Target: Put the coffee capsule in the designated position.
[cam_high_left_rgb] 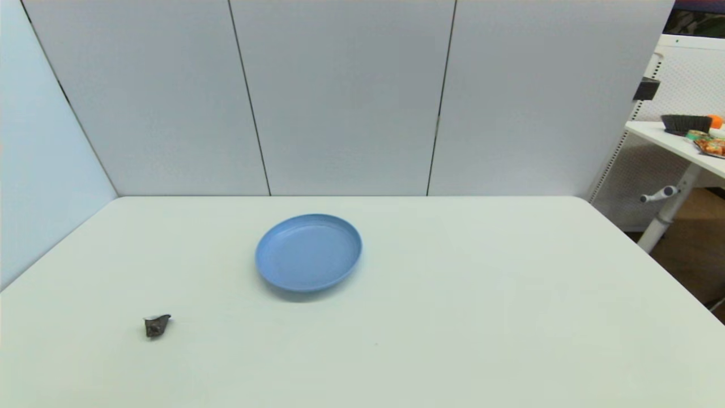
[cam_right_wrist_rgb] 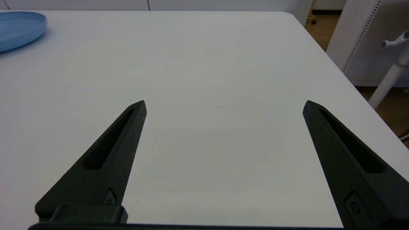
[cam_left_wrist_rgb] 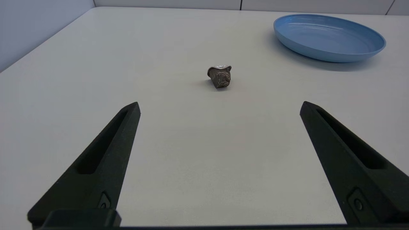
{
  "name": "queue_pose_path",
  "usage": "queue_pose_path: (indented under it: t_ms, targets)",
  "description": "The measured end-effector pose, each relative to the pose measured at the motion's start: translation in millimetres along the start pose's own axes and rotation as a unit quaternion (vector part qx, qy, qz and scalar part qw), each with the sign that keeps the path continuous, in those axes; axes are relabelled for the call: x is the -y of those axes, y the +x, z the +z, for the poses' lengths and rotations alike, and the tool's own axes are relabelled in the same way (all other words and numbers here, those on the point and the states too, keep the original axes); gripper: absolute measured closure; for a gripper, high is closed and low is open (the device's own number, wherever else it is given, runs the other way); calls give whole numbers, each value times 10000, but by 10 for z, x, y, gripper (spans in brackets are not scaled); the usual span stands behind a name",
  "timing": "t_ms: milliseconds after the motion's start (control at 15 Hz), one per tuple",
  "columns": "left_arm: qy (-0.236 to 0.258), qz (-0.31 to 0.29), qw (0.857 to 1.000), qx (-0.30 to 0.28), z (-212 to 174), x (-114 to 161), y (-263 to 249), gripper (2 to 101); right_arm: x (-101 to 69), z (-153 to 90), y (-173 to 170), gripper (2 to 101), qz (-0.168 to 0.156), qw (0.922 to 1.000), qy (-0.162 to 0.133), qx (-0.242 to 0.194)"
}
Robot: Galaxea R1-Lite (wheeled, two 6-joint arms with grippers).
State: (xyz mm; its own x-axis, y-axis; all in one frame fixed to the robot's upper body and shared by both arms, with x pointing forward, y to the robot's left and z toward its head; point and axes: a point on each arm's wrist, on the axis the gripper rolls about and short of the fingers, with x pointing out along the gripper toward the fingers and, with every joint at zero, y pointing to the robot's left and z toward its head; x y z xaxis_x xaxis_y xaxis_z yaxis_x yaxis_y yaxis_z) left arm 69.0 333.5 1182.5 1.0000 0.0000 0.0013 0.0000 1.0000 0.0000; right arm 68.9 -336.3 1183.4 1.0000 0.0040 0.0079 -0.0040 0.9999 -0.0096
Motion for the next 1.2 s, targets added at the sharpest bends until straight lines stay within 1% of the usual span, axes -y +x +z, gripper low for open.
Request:
queue_pose_path:
  t_ms: [533,667,733,800,867,1067,1200]
  targets:
    - [0,-2,10000,0,1,0,0,20,0,-1,0,52,-1,10000,0,-2]
    - [4,0,10000,-91,8,0,14,20,0,-1,0,52,0,10000,0,0]
    - [38,-3,9997,-224,36,0,30,20,0,-1,0,52,0,10000,2,0]
    - [100,-5,9996,-264,164,0,39,20,0,-1,0,52,0,10000,2,-2]
    - [166,-11,9990,-424,282,0,58,20,0,-1,0,52,0,10000,3,-2]
    - [506,-68,9948,-882,981,0,208,20,0,-1,0,52,-1,10000,2,-2]
    - [803,-140,9872,-1373,1474,1,457,20,0,-1,0,52,0,10000,0,0]
